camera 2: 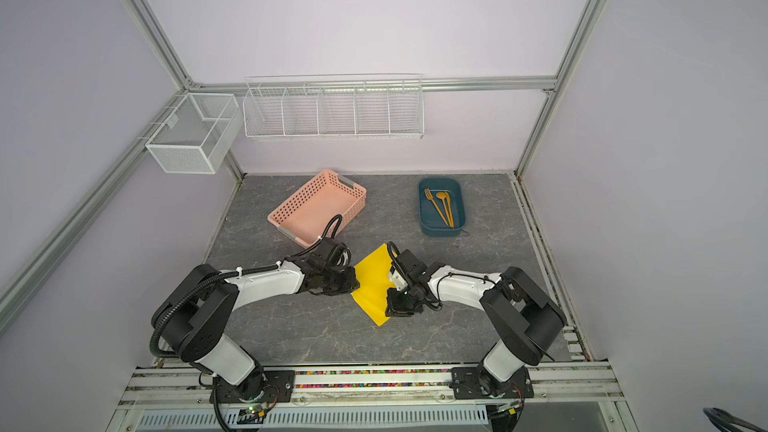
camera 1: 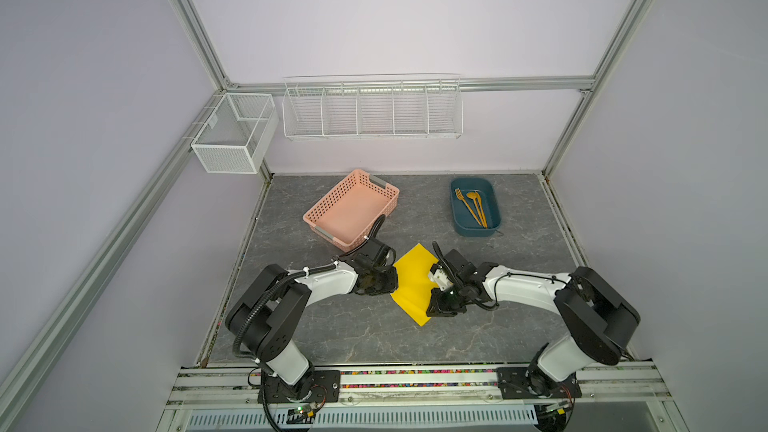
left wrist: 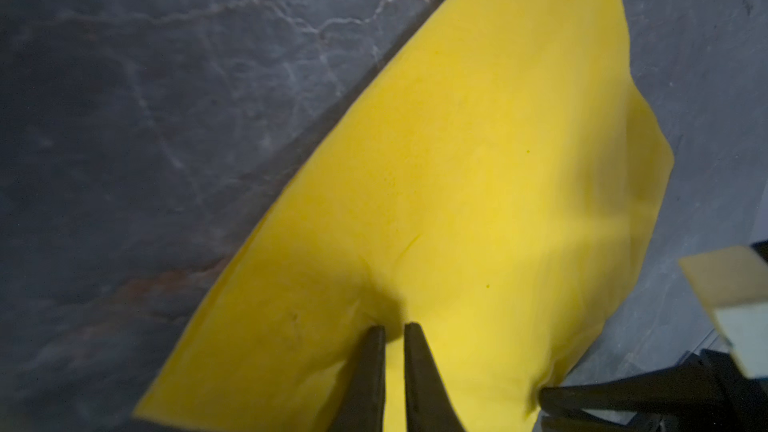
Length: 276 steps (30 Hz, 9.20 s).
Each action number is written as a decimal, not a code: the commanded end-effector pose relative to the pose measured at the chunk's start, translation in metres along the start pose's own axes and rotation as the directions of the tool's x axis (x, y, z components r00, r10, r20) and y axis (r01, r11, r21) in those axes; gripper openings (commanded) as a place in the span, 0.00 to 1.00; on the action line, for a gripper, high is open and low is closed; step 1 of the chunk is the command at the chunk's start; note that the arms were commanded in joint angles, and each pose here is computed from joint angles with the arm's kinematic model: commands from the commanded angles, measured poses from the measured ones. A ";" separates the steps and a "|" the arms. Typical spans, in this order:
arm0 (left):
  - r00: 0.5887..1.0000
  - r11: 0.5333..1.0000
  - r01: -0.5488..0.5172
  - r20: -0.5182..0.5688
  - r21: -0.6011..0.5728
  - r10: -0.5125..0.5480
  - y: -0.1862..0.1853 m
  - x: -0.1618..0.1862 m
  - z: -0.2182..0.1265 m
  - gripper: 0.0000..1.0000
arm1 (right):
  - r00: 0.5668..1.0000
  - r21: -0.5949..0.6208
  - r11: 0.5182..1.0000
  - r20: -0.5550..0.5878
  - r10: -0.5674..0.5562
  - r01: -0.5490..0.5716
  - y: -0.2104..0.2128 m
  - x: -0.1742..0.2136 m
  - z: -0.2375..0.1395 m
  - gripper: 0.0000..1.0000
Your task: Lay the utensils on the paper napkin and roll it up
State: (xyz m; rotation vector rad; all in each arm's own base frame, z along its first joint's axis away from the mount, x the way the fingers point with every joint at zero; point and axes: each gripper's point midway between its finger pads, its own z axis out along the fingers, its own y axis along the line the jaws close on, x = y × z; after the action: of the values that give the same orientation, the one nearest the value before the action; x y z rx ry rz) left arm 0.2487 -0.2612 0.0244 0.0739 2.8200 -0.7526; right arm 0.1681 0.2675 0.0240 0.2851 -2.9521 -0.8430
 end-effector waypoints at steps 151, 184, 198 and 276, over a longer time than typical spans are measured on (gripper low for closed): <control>0.987 0.991 -0.093 0.141 0.101 0.078 -0.054 -0.022 -0.074 0.28 | 0.960 0.315 0.943 0.278 0.017 -0.108 -0.081 -0.237 -0.183 0.55; 0.988 0.990 -0.070 0.145 0.120 0.052 -0.056 -0.019 -0.085 0.30 | 0.981 0.518 0.851 0.192 -0.016 -0.088 -0.185 -0.299 -0.157 0.30; 0.988 0.991 -0.067 0.144 0.118 0.050 -0.055 -0.019 -0.084 0.30 | 0.980 0.506 0.859 0.197 -0.023 -0.081 -0.195 -0.317 -0.142 0.26; 0.809 0.857 -0.416 0.555 0.304 0.196 -0.143 -0.078 -0.174 0.31 | 0.878 0.138 0.990 0.469 -0.095 0.033 -0.063 -0.290 -0.230 0.13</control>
State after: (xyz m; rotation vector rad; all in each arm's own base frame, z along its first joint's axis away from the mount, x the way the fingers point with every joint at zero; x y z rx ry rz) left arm 0.2675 -0.2919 0.2125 0.3089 2.2437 -1.0205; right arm 0.4908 0.1344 0.1450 0.1580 -3.4433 -0.5970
